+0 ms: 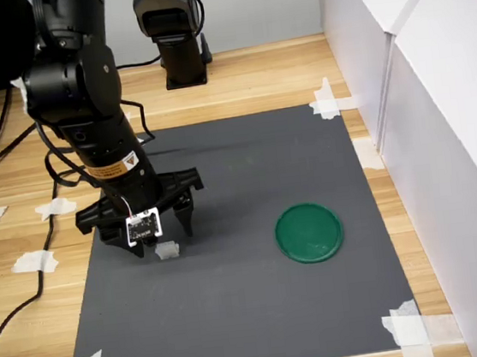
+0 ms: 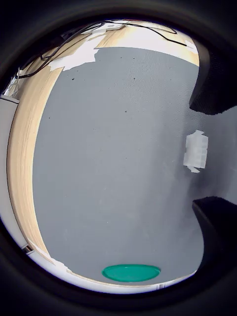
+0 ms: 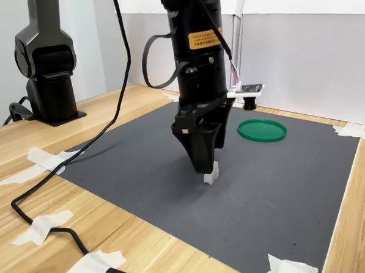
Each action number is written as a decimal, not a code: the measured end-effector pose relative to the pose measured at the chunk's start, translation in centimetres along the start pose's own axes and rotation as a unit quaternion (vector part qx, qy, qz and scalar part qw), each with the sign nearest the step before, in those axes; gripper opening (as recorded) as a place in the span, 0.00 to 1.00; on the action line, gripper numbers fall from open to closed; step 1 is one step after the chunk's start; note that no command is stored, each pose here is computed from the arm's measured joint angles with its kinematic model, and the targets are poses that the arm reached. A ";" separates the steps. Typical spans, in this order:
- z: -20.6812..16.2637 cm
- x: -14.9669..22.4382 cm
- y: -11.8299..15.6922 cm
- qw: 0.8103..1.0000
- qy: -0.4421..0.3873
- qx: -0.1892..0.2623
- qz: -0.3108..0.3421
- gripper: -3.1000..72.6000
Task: Grasp a white terminal and put it on the green lid.
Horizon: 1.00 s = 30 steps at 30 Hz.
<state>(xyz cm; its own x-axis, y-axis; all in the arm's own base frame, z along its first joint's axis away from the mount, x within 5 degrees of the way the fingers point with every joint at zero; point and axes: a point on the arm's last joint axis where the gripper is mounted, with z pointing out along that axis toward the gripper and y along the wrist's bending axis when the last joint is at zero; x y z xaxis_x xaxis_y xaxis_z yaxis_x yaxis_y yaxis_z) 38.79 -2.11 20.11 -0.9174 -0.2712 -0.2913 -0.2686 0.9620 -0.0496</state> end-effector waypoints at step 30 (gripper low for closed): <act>2.2 0.0 -0.1 0.999 0.009 -0.002 0.042 0.70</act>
<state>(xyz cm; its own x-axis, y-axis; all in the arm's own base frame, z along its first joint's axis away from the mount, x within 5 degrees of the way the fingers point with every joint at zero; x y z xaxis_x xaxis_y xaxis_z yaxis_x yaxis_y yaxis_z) 39.48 -2.17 18.04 -0.9422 -0.1898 -0.2762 -0.1913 0.9813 -0.0219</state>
